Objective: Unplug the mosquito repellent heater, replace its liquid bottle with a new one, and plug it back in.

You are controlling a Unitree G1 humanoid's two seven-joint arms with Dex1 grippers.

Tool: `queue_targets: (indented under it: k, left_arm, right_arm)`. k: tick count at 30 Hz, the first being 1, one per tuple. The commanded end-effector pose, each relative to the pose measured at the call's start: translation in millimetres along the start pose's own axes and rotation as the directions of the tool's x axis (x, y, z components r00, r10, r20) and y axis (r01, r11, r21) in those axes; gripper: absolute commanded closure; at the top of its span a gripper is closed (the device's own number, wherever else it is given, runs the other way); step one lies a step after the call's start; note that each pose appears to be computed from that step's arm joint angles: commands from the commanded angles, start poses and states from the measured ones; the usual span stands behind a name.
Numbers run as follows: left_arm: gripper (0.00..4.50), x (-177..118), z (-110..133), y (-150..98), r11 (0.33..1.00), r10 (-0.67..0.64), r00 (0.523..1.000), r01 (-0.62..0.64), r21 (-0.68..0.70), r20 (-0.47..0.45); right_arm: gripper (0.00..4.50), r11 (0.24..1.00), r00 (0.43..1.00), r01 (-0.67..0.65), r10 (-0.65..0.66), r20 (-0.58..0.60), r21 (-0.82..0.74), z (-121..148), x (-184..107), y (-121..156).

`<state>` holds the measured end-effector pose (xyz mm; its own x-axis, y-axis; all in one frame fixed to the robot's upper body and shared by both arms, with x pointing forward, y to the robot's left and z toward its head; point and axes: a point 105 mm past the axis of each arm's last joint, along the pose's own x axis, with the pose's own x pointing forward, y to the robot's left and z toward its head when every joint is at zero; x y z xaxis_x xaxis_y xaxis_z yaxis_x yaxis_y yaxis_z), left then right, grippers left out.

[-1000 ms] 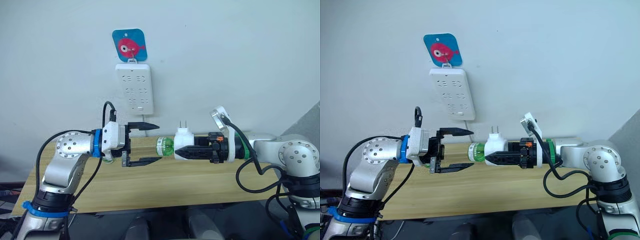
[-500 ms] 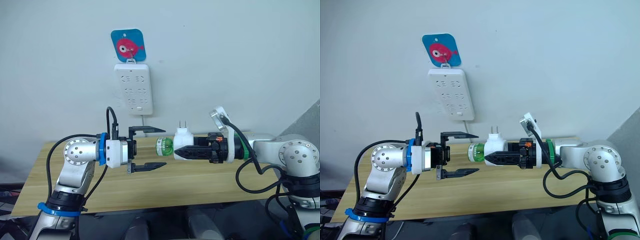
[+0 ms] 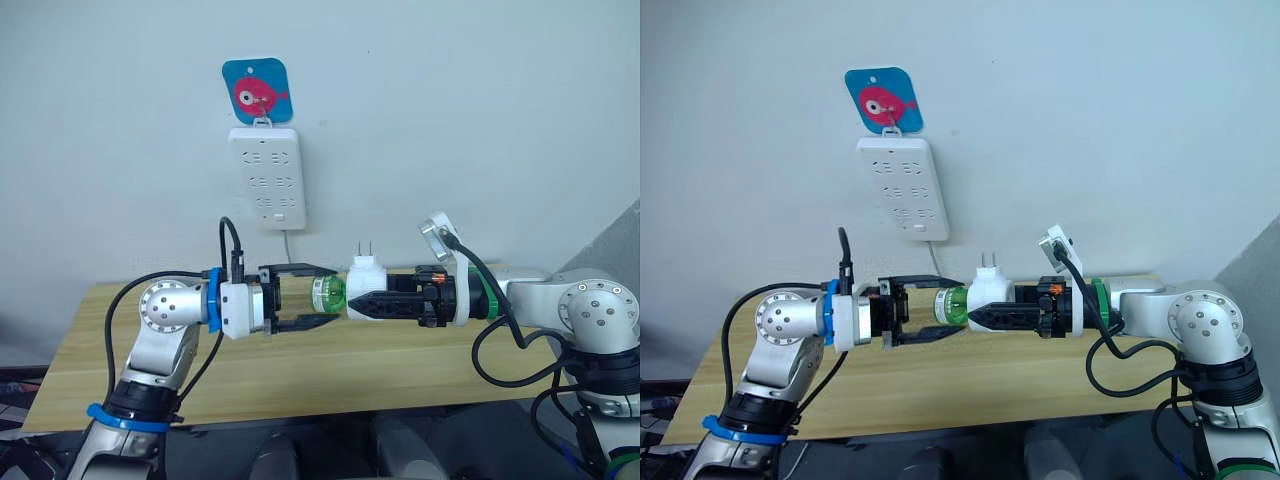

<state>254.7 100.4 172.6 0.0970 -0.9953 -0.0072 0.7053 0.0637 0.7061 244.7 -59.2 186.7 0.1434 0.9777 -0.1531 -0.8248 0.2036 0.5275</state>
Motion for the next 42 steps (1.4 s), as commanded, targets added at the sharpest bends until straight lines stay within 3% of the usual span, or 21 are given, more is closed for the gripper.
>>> queue_targets:
  k: [1, 5, 9, 12, 14, 19, 26, 31, 38, 42]
  left_arm:
    - [2.27, 3, 8, 7, 0.999, 0.017, 1.0, -0.018, 0.03, 0.025]
    - [2.27, 3, 14, 8, 1.0, -0.008, 1.0, 0.008, -0.012, 0.024]
    - [2.27, -6, 6, 11, 0.953, -0.077, 0.99, 0.04, -0.3, -0.115]
    - [2.27, -17, 2, 12, 0.793, -0.18, 0.962, 0.02, -0.609, -0.203]
    - [2.27, -21, 2, 15, 0.681, -0.226, 0.95, -0.005, -0.733, -0.216]
    - [2.27, -20, 10, 20, 0.473, -0.283, 0.945, -0.012, -0.881, -0.165]
    - [2.27, -26, 12, 26, 0.306, -0.267, 0.953, -0.058, -0.95, -0.144]
    - [2.27, -28, 11, 32, 0.224, -0.23, 0.964, -0.083, -0.971, -0.135]
    - [2.27, -24, 14, 34, 0.17, -0.209, 0.971, -0.077, -0.982, -0.113]
    - [2.27, -24, 14, 33, 0.171, -0.217, 0.969, -0.085, -0.981, -0.122]
  right_arm:
    - [1.48, 0.999, 0.999, -0.036, 0.036, 0.021, -0.034, 8, -1, 10]
    - [1.48, 0.999, 0.999, -0.033, 0.033, 0.021, -0.036, 7, -1, 9]
    - [1.48, 0.999, 0.999, -0.031, 0.032, 0.016, -0.04, 7, -2, 9]
    - [1.48, 0.998, 0.999, -0.036, 0.037, 0.001, -0.05, 6, -4, 11]
    - [1.48, 0.996, 0.999, -0.05, 0.049, -0.019, -0.069, 4, -3, 13]
    - [1.48, 0.987, 0.995, -0.077, 0.068, -0.066, -0.141, 0, 0, 20]
    - [1.48, 0.97, 0.993, -0.075, 0.05, -0.109, -0.233, -4, -3, 21]
    - [1.48, 0.962, 0.993, -0.076, 0.049, -0.109, -0.262, -3, -3, 20]
    - [1.48, 0.947, 0.991, -0.092, 0.057, -0.122, -0.309, -3, -4, 22]
    - [1.48, 0.929, 0.991, -0.079, 0.033, -0.131, -0.361, -3, -5, 19]
